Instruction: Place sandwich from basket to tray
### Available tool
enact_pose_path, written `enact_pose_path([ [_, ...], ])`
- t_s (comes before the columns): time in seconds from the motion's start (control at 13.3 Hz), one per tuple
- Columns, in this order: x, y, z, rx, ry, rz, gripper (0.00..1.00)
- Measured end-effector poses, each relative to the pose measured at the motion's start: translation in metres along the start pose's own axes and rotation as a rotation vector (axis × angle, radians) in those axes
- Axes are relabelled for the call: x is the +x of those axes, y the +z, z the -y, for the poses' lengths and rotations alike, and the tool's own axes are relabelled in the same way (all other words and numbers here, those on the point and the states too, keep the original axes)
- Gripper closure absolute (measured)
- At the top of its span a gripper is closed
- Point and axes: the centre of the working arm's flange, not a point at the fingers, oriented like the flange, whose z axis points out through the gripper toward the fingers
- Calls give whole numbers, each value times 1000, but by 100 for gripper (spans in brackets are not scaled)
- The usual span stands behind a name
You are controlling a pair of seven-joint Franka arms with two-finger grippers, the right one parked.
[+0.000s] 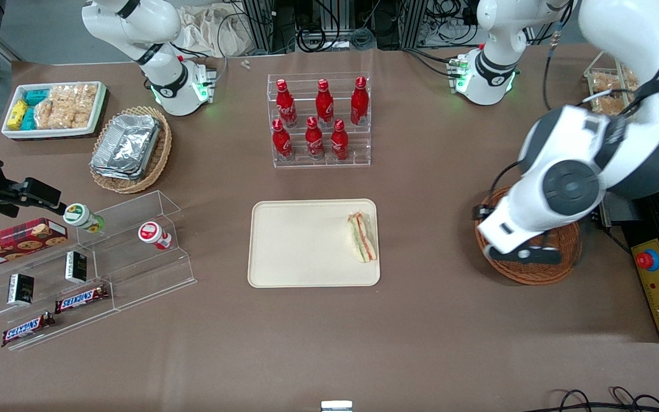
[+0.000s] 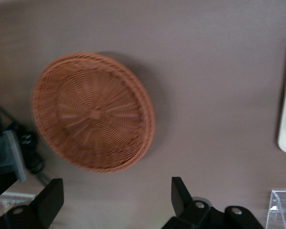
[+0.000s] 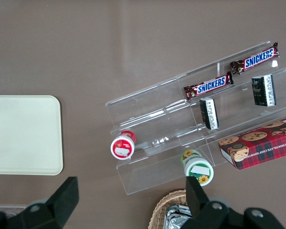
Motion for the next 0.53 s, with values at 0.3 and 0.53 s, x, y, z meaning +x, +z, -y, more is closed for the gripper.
enact_pose_path([
  [0.3, -21, -35, 36, 23, -69, -14, 0],
  [0.53, -21, -34, 40, 23, -85, -13, 0],
])
